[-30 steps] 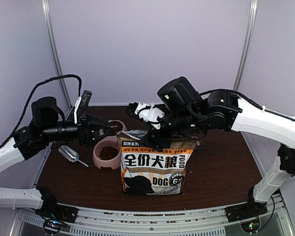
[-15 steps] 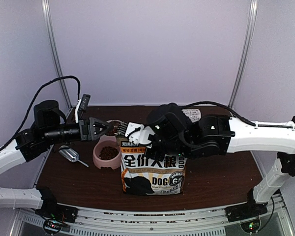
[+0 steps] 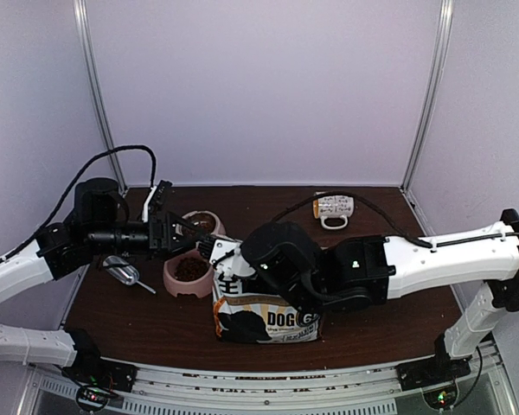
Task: Serve the pet food
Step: Press the seal on the pet food bag, then adjust the seal on the pet food bag.
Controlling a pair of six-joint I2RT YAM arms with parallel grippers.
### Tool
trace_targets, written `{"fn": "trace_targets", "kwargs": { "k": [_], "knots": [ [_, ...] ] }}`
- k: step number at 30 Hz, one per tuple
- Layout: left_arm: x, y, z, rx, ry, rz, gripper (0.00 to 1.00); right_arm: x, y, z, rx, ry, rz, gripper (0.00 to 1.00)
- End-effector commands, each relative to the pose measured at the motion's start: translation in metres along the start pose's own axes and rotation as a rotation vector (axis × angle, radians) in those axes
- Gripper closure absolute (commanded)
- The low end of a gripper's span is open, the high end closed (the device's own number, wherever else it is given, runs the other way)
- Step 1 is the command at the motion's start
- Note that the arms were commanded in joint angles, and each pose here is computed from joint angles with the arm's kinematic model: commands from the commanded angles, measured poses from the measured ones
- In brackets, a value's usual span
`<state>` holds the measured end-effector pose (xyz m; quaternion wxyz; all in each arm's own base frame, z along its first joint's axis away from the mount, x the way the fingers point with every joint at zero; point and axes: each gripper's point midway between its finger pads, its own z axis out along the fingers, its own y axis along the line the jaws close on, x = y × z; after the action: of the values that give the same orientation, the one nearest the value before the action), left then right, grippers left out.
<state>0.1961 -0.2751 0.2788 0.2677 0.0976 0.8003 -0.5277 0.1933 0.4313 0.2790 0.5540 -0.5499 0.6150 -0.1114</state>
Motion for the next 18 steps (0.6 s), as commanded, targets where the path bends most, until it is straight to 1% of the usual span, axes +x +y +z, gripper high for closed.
{"fn": "trace_targets", "kwargs": {
  "k": [1,4,7,10,12,15,18],
  "knots": [
    [-0.011,-0.02,0.0,0.085,-0.023,-0.056,0.2,0.008,0.01,0.006,0.046,0.037,-0.057,1.0],
    [-0.014,-0.017,0.002,0.089,-0.05,-0.09,0.14,0.009,0.014,0.007,0.047,0.044,-0.08,1.0],
    [-0.015,-0.021,0.006,0.098,-0.027,-0.096,0.15,0.009,0.017,0.006,0.043,0.043,-0.092,1.0],
    [-0.012,-0.025,0.009,0.113,0.015,-0.093,0.21,0.009,0.016,0.006,0.047,0.044,-0.097,1.0],
    [-0.004,-0.025,0.013,0.117,0.069,-0.096,0.25,0.009,0.016,0.007,0.054,0.05,-0.105,1.0],
    [0.005,-0.025,0.014,0.113,0.137,-0.103,0.37,0.01,0.016,0.008,0.062,0.057,-0.117,1.0],
    [0.01,-0.026,0.013,0.108,0.167,-0.103,0.45,0.011,0.018,0.009,0.061,0.061,-0.13,1.0]
  ]
}}
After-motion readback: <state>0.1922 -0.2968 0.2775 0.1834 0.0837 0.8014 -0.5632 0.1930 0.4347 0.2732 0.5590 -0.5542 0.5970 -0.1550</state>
